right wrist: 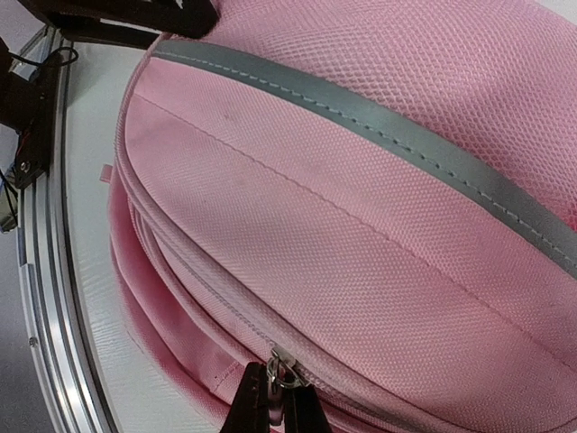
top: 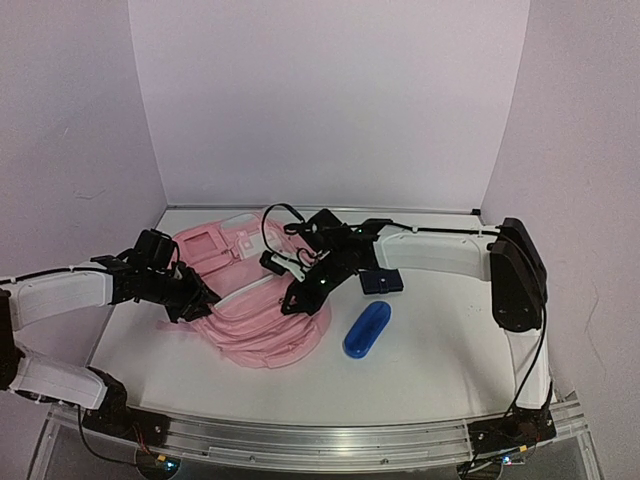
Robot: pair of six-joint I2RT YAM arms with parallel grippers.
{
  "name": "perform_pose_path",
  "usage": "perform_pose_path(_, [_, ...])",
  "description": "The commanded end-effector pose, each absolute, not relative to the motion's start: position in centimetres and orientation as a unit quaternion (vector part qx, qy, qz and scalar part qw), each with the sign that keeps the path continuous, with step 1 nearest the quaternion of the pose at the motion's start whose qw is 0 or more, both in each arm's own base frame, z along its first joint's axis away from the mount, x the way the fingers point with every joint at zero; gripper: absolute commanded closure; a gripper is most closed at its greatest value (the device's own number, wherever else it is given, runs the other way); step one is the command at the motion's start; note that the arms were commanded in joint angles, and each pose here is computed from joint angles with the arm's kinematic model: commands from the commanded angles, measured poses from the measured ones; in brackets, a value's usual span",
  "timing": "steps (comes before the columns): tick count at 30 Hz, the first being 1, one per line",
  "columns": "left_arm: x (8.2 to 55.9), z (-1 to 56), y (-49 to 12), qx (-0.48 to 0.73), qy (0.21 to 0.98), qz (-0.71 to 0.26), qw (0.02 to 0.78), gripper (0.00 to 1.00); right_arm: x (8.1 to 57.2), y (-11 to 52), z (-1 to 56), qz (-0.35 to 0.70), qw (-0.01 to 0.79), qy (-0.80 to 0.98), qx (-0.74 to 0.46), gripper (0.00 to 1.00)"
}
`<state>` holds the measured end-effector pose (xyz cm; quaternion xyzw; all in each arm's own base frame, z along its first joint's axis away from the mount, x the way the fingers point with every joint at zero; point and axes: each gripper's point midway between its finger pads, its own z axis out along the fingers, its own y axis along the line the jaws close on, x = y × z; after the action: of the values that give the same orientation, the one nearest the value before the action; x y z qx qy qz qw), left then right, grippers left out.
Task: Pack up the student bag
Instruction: Zip the student bag at the center of the board.
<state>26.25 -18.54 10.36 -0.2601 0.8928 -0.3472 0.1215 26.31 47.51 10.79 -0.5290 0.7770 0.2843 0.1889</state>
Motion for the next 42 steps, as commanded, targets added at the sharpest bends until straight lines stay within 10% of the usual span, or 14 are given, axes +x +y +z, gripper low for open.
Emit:
perform_pose_path(1, [27.1, 11.7, -18.2, -0.254, 0.892, -0.340, 0.154, 0.88, 25.1, 49.0, 14.1, 0.315, 0.221, 0.743, -0.547, 1.00])
perform_pose_path(4, [26.6, 11.9, -16.5, -0.270, 0.898, -0.306, 0.165, 1.00, 26.3, 47.2, 13.6, 0.304, 0.221, 0.753, -0.541, 1.00])
perform_pose_path(20, [27.4, 12.6, -10.1, -0.306, 0.917, -0.207, 0.152, 1.00, 37.9, 38.6, 10.8, 0.188, 0.260, 0.790, -0.522, 1.00])
perform_pose_path(34, [37.2, 14.2, -11.0, -0.202, 0.945, -0.191, 0.175, 0.99, 18.9, 47.6, 12.2, 0.307, 0.187, 0.712, -0.603, 1.00])
perform_pose_path(42, [33.5, 18.7, -13.0, -0.221, 0.904, -0.307, 0.200, 0.51, 20.8, 50.5, 12.1, 0.290, 0.216, 0.708, -0.607, 1.00])
